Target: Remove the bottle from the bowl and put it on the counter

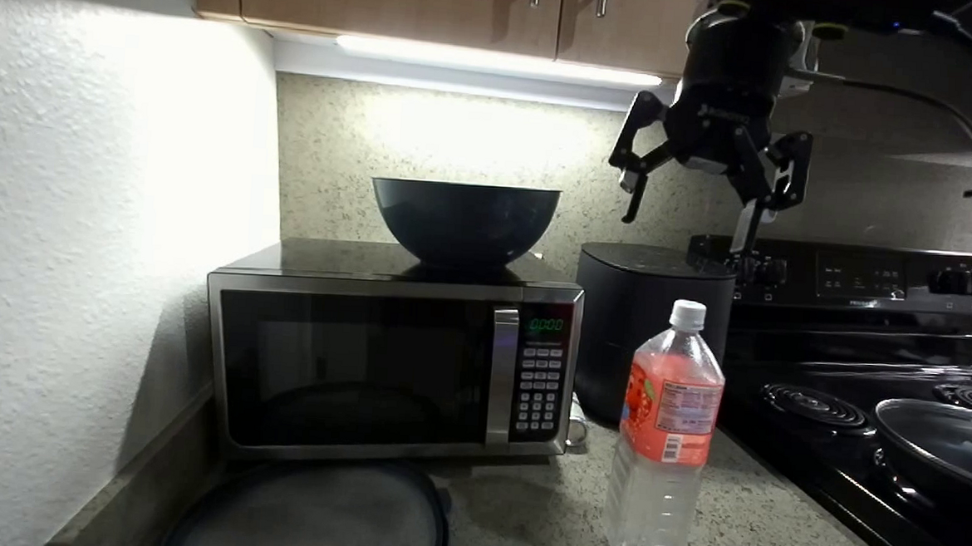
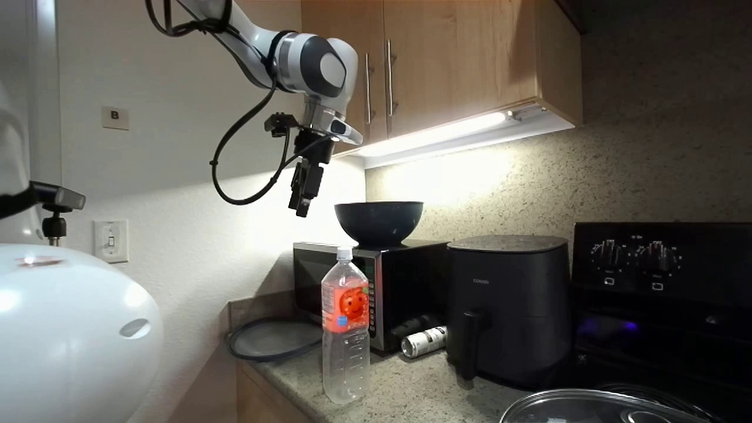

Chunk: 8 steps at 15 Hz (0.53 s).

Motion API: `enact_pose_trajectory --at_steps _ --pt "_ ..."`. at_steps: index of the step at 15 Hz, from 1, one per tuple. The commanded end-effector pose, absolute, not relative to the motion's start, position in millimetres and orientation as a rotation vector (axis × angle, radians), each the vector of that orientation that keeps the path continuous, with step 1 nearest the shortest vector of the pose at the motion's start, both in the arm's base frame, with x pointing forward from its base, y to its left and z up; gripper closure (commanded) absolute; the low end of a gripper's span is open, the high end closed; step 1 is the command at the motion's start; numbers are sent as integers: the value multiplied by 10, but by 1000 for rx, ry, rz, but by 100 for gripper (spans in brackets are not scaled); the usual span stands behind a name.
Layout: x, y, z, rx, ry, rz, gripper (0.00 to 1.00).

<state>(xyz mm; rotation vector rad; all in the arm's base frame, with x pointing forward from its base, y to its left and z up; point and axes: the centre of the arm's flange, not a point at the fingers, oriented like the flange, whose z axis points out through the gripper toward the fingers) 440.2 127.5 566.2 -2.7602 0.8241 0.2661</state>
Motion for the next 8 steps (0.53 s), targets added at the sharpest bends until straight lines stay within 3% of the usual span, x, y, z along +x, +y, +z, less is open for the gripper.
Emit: enact_pose_trajectory --at_steps 1,8 --pt "4412 1269 5646 -2760 827 271 0" --pt "4475 1246 5536 -2759 840 304 0"
